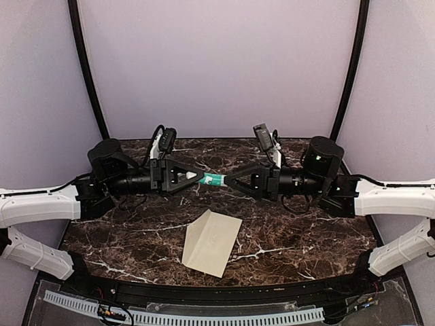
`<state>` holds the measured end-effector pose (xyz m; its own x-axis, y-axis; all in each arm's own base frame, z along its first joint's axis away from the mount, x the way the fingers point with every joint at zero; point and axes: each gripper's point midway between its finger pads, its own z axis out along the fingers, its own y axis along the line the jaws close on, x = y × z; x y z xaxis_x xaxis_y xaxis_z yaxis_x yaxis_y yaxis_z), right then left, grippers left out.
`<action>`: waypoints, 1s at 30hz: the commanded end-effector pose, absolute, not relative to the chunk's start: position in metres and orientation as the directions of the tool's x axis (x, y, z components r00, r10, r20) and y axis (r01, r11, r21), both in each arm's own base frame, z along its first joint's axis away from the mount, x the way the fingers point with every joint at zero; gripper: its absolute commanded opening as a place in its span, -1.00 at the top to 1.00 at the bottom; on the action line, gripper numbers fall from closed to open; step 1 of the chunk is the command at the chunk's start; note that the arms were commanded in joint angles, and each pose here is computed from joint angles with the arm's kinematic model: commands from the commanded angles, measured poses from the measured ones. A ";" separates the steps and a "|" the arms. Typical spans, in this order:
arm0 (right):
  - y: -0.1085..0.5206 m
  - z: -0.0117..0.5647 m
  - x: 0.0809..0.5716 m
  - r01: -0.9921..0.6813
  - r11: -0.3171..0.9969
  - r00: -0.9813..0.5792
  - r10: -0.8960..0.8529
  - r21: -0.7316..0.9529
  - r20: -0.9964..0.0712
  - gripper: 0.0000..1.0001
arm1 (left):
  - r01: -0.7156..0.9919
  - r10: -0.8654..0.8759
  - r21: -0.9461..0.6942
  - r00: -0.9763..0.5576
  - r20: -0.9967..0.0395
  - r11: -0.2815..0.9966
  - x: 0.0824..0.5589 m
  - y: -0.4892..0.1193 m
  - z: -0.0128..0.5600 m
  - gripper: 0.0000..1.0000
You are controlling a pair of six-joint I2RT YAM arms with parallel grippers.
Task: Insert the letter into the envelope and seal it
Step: Unscrew the solid glue.
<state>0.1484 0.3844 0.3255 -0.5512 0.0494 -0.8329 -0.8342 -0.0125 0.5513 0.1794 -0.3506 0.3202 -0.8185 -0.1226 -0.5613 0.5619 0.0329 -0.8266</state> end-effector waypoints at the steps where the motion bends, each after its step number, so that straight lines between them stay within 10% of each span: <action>1: 0.385 0.337 0.145 -0.845 -0.058 -0.535 0.075 0.532 -0.841 0.08 | 0.585 -0.140 -0.811 -0.803 -0.579 -0.002 0.176 -0.346 0.330 1.00; 12: 0.390 0.330 0.151 -0.835 -0.035 -0.551 0.065 0.550 -0.832 0.03 | 0.590 -0.126 -0.807 -0.803 -0.582 -0.031 0.172 -0.347 0.333 1.00; 30: 0.396 0.332 0.152 -0.751 -0.070 -0.660 0.062 0.656 -0.749 0.67 | 0.733 -0.031 -0.679 -0.680 -0.733 -0.031 0.159 -0.350 0.320 1.00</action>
